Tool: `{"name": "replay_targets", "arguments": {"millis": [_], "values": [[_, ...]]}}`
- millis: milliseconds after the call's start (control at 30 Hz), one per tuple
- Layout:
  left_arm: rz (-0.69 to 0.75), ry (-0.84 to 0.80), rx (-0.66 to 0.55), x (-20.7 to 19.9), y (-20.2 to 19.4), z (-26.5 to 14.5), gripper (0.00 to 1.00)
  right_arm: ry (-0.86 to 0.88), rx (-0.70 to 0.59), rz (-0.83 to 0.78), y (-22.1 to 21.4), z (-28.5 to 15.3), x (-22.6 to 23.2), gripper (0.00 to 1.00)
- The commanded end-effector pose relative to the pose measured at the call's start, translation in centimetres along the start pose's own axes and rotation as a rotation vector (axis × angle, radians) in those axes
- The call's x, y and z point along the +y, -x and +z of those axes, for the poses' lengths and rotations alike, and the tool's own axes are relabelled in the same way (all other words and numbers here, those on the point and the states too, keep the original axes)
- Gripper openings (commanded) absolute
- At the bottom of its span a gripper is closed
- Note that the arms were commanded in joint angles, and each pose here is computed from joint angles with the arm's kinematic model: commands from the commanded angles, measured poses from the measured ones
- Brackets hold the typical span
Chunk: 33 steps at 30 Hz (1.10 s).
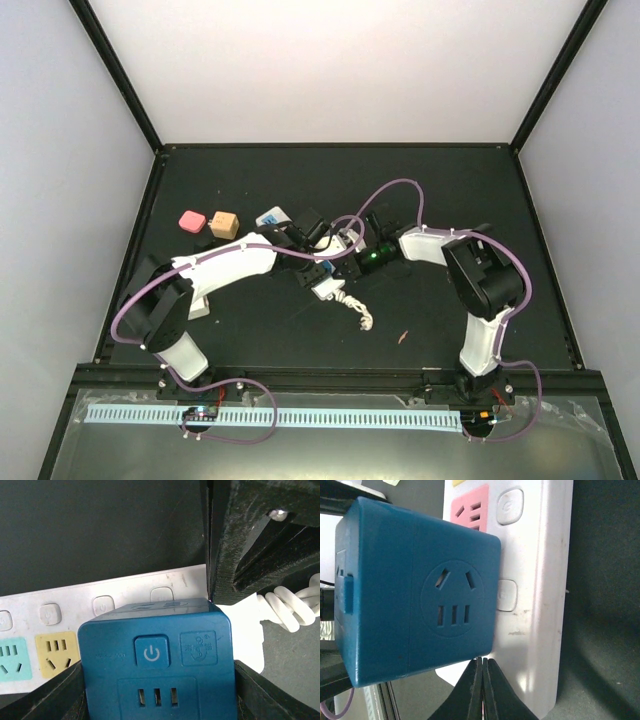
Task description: Pull the plug off the socket
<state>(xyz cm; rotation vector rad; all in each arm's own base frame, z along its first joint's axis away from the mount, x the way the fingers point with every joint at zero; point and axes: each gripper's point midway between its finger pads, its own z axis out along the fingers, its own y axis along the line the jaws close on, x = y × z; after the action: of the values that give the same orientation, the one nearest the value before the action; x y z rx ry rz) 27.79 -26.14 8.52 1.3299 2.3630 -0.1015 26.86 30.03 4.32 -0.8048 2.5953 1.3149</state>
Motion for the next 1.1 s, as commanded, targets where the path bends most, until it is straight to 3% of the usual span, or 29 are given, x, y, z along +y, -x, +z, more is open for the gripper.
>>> {"name": "replay_targets", "arguments": {"millis": [0, 400, 600, 900, 1067], "values": [[0.020, 0.019, -0.078, 0.7, 2.7, -2.7, 0.35, -0.116, 0.060, 0.045, -1.7, 0.9, -3.2, 0.06], [0.004, 0.036, -0.148, 1.3, 4.0, -5.0, 0.36, -0.181, 0.085, 0.045, -2.1, 1.1, -4.7, 0.04], [-0.031, -0.003, -0.119, 1.1, 3.0, -3.5, 0.36, -0.172, 0.082, -0.003, -1.9, 1.1, -3.5, 0.05], [-0.076, 0.011, -0.071, 2.2, 1.6, -1.0, 0.35, -0.028, 0.082, -0.083, -2.3, 1.5, 1.7, 0.05], [-0.078, 0.013, -0.055, 2.1, 1.2, -0.5, 0.35, -0.014, 0.090, -0.053, -2.9, 2.0, 1.5, 0.05]]}}
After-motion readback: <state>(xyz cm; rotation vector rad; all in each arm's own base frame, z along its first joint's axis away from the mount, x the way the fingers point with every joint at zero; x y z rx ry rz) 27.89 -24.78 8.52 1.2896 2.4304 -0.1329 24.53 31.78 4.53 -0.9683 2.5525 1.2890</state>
